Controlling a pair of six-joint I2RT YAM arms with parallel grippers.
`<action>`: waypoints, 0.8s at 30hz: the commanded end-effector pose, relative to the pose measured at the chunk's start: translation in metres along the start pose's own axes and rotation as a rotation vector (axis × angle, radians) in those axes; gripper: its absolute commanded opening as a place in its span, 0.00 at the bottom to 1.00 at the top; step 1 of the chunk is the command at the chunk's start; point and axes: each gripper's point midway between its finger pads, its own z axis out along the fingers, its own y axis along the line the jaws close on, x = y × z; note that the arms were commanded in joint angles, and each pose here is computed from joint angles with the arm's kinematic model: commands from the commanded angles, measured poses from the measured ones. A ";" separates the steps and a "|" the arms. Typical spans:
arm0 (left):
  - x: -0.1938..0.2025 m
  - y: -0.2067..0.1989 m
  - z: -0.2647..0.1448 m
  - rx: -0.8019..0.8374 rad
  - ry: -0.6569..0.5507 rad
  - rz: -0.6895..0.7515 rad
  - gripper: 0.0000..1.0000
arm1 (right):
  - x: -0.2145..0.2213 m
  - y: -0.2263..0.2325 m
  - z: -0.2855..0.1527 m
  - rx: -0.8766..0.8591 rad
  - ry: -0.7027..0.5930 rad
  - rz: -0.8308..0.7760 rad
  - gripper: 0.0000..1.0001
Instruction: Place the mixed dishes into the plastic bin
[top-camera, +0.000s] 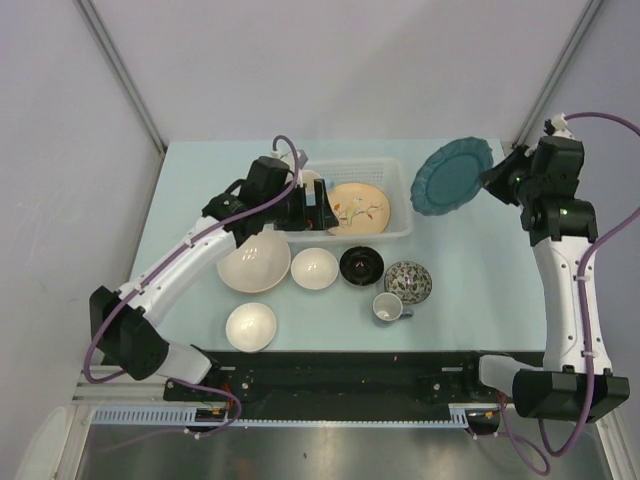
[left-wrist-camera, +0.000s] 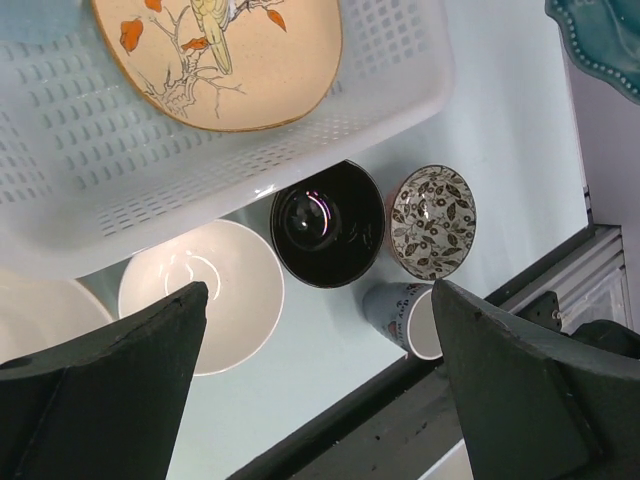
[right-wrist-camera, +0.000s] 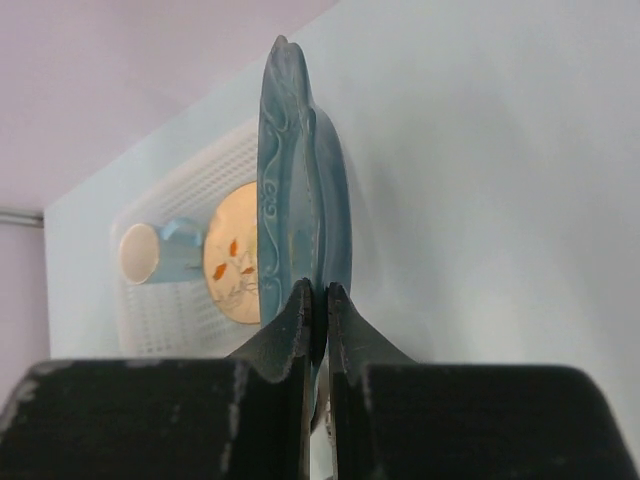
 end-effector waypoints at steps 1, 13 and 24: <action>-0.013 0.006 -0.018 -0.015 -0.065 0.001 0.98 | -0.044 0.070 -0.009 -0.215 -0.139 0.003 0.00; -0.001 0.043 -0.031 -0.094 -0.073 -0.044 0.98 | 0.013 0.159 0.075 -0.329 -0.005 -0.066 0.00; 0.008 0.067 -0.039 -0.130 -0.079 -0.075 0.99 | 0.062 0.170 0.143 -0.309 0.081 -0.031 0.00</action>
